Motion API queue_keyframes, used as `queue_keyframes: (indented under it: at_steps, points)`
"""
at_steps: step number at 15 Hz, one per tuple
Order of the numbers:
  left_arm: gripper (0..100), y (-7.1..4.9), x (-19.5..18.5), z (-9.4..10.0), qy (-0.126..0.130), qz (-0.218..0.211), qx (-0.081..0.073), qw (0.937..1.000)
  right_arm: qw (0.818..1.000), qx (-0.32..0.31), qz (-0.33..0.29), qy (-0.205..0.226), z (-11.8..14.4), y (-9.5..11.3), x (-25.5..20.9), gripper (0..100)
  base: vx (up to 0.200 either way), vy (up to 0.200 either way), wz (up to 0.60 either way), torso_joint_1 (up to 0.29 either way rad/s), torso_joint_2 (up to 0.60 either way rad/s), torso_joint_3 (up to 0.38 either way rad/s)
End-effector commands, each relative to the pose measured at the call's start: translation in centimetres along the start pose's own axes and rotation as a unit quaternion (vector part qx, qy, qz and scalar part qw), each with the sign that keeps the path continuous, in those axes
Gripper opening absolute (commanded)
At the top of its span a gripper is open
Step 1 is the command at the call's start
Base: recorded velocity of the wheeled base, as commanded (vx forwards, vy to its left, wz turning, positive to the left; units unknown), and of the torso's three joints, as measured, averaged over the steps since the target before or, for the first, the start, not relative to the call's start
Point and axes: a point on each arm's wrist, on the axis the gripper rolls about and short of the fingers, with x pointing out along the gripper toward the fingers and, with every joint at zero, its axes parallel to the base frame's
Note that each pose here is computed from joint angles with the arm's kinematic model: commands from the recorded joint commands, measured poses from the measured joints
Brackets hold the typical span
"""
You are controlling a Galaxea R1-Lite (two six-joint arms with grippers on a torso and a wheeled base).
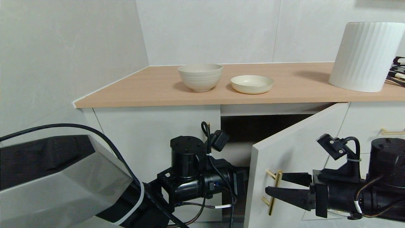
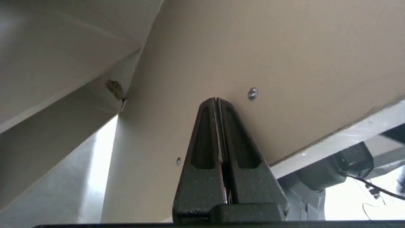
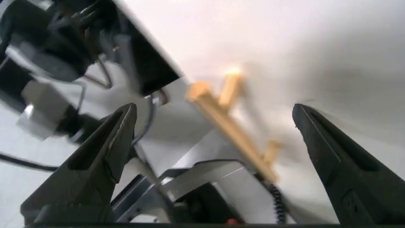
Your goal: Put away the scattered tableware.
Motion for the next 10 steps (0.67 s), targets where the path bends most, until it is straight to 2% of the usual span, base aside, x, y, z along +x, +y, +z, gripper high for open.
queue_keyframes:
  at_steps: [1, 2, 4, 6, 7, 9, 10]
  points:
    - [0, -0.1, 0.0, 0.1, -0.002, -0.005, 0.002, 1.0, 0.999, -0.013, -0.013, -0.027, 0.4, 0.5, -2.0, 100, 0.0, 0.0, 0.0, 0.0, 0.0, 0.0]
    - [0, -0.1, 0.0, 0.2, -0.006, -0.007, 0.004, 1.0, 0.999, -0.016, -0.019, -0.032, 0.2, 1.0, -3.3, 100, 0.0, 0.0, 0.0, 0.0, 0.0, 0.0]
    - [0, -0.1, -0.1, 0.4, -0.012, -0.009, 0.007, 0.9999, 0.999, 0.0, -0.04, -0.008, -0.5, 1.8, -5.1, 100, 0.0, 0.0, 0.0, 0.0, 0.0, 0.0]
    - [0, -0.1, -0.3, 0.2, -0.013, -0.01, 0.008, 0.9998, 0.994, -0.012, -0.112, -0.008, -0.6, 1.8, -5.5, 100, 0.0, 0.0, 0.0, 0.0, 0.0, 0.0]
    - [0, -0.1, -0.3, 0.2, -0.013, -0.01, 0.008, 0.9998, 0.984, -0.025, -0.178, -0.013, -0.8, 1.7, -5.3, 100, 0.0, 0.0, 0.0, 0.0, 0.0, 0.0]
    - [0, -0.1, -0.1, 0.4, -0.015, -0.011, 0.009, 0.9998, 0.982, -0.023, -0.187, -0.006, -1.4, 2.7, -6.3, 100, 0.0, 0.0, 0.0, 0.0, 0.0, 0.0]
    - [0, 0.0, 0.2, 0.5, -0.016, -0.012, 0.009, 0.9998, 0.988, -0.02, -0.155, 0.016, -1.8, 3.5, -7.1, 100, 0.0, 0.0, 0.0, 0.0, 0.0, 0.0]
